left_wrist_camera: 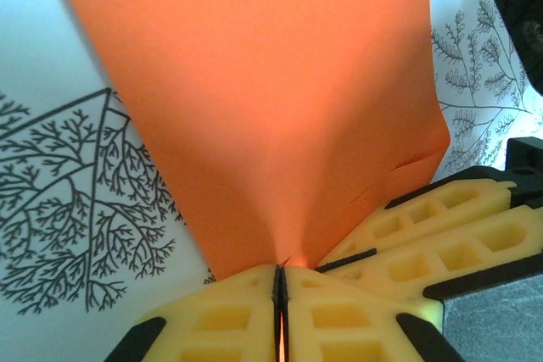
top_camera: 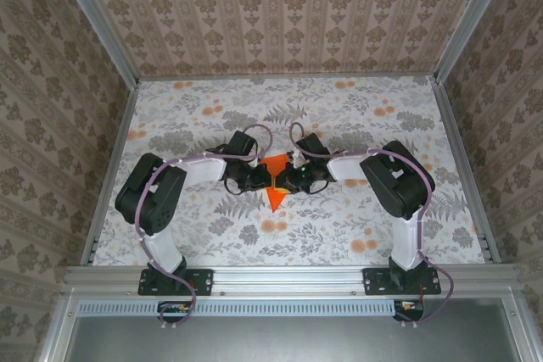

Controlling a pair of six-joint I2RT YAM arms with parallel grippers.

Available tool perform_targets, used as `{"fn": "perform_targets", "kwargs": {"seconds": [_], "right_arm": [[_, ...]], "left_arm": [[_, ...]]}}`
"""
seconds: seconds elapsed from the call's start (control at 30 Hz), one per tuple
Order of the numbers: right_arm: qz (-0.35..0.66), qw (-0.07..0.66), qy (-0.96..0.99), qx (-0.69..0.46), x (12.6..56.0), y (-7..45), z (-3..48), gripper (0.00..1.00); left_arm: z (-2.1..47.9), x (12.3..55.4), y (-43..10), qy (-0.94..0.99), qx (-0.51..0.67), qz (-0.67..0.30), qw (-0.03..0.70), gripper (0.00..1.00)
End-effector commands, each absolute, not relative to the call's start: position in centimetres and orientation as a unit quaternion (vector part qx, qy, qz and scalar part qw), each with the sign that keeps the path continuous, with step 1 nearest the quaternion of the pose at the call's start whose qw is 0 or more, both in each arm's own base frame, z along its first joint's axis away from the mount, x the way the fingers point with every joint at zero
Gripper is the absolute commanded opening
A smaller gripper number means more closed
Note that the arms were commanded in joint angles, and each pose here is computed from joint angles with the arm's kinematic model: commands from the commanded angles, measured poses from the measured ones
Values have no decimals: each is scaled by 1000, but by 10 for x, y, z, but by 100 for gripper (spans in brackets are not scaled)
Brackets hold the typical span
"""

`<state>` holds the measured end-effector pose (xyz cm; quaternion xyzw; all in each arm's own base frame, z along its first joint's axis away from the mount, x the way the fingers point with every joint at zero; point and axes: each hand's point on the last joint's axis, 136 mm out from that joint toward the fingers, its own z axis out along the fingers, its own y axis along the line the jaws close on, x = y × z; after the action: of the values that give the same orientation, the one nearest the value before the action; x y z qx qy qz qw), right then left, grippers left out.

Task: Fold a paper plane with a square sheet of paper (pick it up from the middle)
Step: Third fold the triangle at the center of the table.

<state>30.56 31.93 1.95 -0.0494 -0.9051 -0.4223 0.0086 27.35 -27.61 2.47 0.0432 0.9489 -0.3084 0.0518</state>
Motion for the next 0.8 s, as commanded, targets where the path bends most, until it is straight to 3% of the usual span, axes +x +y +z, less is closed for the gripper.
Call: {"fn": "perform_targets", "kwargs": {"seconds": [0.0,0.77], "right_arm": [[-421,6,-906,-51,301,314,29,10],[-391,12,-918,-59,299,297,8,10]], "left_arm": [[25,274,-275,953,61,-291,56,9],[22,274,-267,959,58,-270,64,6]]}}
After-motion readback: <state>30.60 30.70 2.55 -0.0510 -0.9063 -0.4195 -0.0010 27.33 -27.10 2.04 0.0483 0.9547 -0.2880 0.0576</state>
